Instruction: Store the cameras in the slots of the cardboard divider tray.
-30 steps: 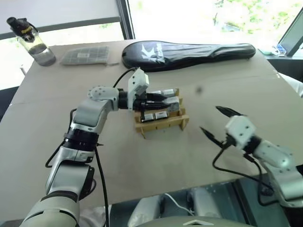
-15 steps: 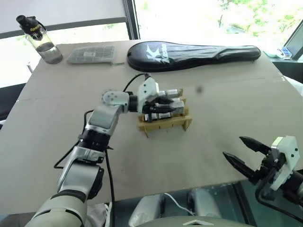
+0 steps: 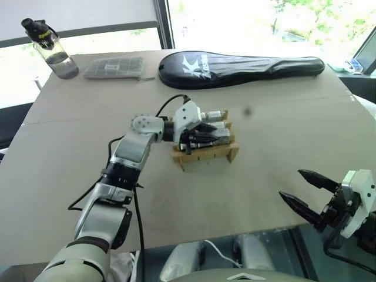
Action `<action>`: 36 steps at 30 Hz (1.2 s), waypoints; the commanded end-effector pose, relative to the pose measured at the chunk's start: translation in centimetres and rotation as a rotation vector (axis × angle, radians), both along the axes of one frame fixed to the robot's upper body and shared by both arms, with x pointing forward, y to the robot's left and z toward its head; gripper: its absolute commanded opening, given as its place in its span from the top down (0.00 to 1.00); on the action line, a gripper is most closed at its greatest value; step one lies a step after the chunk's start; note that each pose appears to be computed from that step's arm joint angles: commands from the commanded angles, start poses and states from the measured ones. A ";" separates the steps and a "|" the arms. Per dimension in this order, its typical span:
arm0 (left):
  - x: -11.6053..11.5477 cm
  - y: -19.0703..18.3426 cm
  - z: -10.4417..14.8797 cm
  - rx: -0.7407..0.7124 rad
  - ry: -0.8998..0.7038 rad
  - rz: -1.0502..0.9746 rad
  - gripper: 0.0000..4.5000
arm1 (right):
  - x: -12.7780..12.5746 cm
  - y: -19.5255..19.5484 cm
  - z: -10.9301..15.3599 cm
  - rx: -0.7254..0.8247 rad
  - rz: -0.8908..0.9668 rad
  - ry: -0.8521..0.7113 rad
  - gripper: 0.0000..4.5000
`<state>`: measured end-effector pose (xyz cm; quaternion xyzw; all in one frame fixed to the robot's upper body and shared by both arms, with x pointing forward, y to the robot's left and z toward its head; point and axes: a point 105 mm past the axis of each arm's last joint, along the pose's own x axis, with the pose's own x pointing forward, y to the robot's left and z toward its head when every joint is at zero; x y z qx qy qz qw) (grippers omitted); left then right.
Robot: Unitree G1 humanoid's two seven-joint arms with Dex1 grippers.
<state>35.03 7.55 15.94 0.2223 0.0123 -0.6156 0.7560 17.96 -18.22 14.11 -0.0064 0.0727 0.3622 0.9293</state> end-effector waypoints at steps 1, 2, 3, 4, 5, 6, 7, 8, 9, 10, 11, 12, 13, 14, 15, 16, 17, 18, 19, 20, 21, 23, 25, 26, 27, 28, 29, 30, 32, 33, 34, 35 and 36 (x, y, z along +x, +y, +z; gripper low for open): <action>0.0 0.3 0.2 0.018 -0.019 0.006 0.83 | 0.0 -0.3 0.5 -0.005 -0.002 -0.035 0.02; -0.1 0.3 0.0 0.023 -0.009 0.005 0.83 | 0.0 -0.4 0.4 -0.006 -0.002 -0.035 0.02; -0.1 0.3 -0.1 0.026 -0.002 0.004 0.83 | 0.0 -0.4 0.4 -0.007 -0.002 -0.035 0.02; 0.1 0.1 -0.2 0.026 -0.005 0.019 0.83 | 0.0 -0.4 0.4 -0.006 -0.004 -0.038 0.02; 0.2 0.0 -0.2 0.028 -0.011 0.025 0.83 | 0.1 -0.4 0.5 -0.006 -0.004 -0.041 0.02; 0.2 -0.1 -0.3 0.030 -0.012 0.026 0.83 | 0.1 -0.4 0.5 -0.006 -0.005 -0.043 0.02; 0.2 -0.3 -0.4 0.029 -0.011 0.026 0.83 | 0.1 -0.4 0.6 -0.006 -0.005 -0.045 0.02; 0.0 -0.4 -0.5 0.029 -0.008 0.022 0.83 | 0.2 -0.3 0.6 -0.006 -0.005 -0.046 0.02; -0.1 -0.5 -0.5 0.030 -0.004 0.016 0.83 | 0.2 -0.3 0.6 -0.006 -0.005 -0.047 0.02; -0.2 -0.6 -0.6 0.034 0.001 0.012 0.83 | 0.2 -0.2 0.7 -0.006 -0.005 -0.048 0.02; -0.3 -0.6 -0.7 0.036 -0.002 0.014 0.83 | 0.2 -0.2 0.7 -0.006 -0.006 -0.049 0.02; -0.3 -0.6 -0.8 0.037 0.003 0.015 0.83 | 0.2 -0.1 0.8 -0.007 -0.006 -0.051 0.02; -0.6 -0.6 -0.8 0.037 0.017 -0.003 0.83 | 0.3 -0.1 0.8 -0.007 -0.006 -0.052 0.02; -0.8 -0.6 -0.7 0.030 0.028 -0.006 0.83 | 0.3 -0.1 0.9 -0.008 -0.007 -0.053 0.02; -0.8 -0.5 -0.4 0.014 0.034 0.008 0.83 | 0.3 -0.1 0.9 -0.009 -0.008 -0.054 0.02; -1.1 -0.5 -0.2 0.009 0.039 0.002 0.72 | 0.3 0.0 0.9 -0.010 -0.009 -0.055 0.00; -1.2 -0.4 -0.1 0.008 0.038 0.002 0.61 | 0.3 0.0 0.9 -0.010 -0.009 -0.055 0.00; -1.1 -0.3 0.1 0.001 0.024 0.018 0.53 | 0.3 0.0 0.9 -0.009 -0.009 -0.055 0.00; -0.9 -0.2 0.3 -0.005 0.004 0.038 0.44 | 0.4 0.1 0.9 -0.008 -0.007 -0.054 0.00; -0.7 -0.1 0.6 -0.007 -0.026 0.056 0.32 | 0.4 0.3 0.9 -0.005 -0.004 -0.052 0.00; -0.5 0.1 1.0 -0.018 -0.046 0.069 0.22 | 0.4 0.4 0.8 -0.002 0.000 -0.050 0.00; -0.3 0.7 2.3 -0.074 -0.057 0.107 0.01 | 0.5 0.6 0.6 0.001 0.014 -0.043 0.00; -0.4 1.3 3.5 -0.130 -0.073 0.127 0.01 | 0.6 0.6 0.5 -0.004 0.024 -0.040 0.00; -0.7 1.7 4.0 -0.156 -0.068 0.137 0.01 | 0.8 0.4 0.4 -0.010 0.025 -0.043 0.00; -1.2 2.3 4.5 -0.183 -0.064 0.140 0.01 | 1.0 0.2 0.3 -0.018 0.023 -0.050 0.00; -1.8 2.8 4.8 -0.202 -0.056 0.142 0.01 | 1.3 -0.1 0.2 -0.026 0.019 -0.055 0.00; -2.5 3.7 4.7 -0.214 -0.047 0.152 0.01 | 1.6 -0.5 0.0 -0.032 0.009 -0.057 0.00; -3.2 4.3 4.5 -0.216 -0.045 0.157 0.01 | 1.9 -0.9 -0.2 -0.035 0.001 -0.055 0.00; -5.1 6.1 3.2 -0.200 -0.026 0.183 0.01 | 2.6 -1.6 -0.6 -0.003 -0.018 -0.034 0.00; -5.7 6.9 2.7 -0.194 -0.019 0.218 0.01 | 3.0 -1.9 -0.8 -0.005 -0.025 -0.034 0.00; -6.3 7.9 2.1 -0.193 -0.001 0.270 0.01 | 3.2 -2.0 -1.1 -0.011 -0.016 -0.035 0.00; -6.9 8.9 1.3 -0.177 0.023 0.311 0.01 | 3.4 -2.1 -1.4 -0.039 0.002 -0.043 0.00; -7.6 9.7 0.6 -0.156 0.028 0.340 0.01 | 3.6 -2.1 -1.7 -0.066 0.019 -0.047 0.00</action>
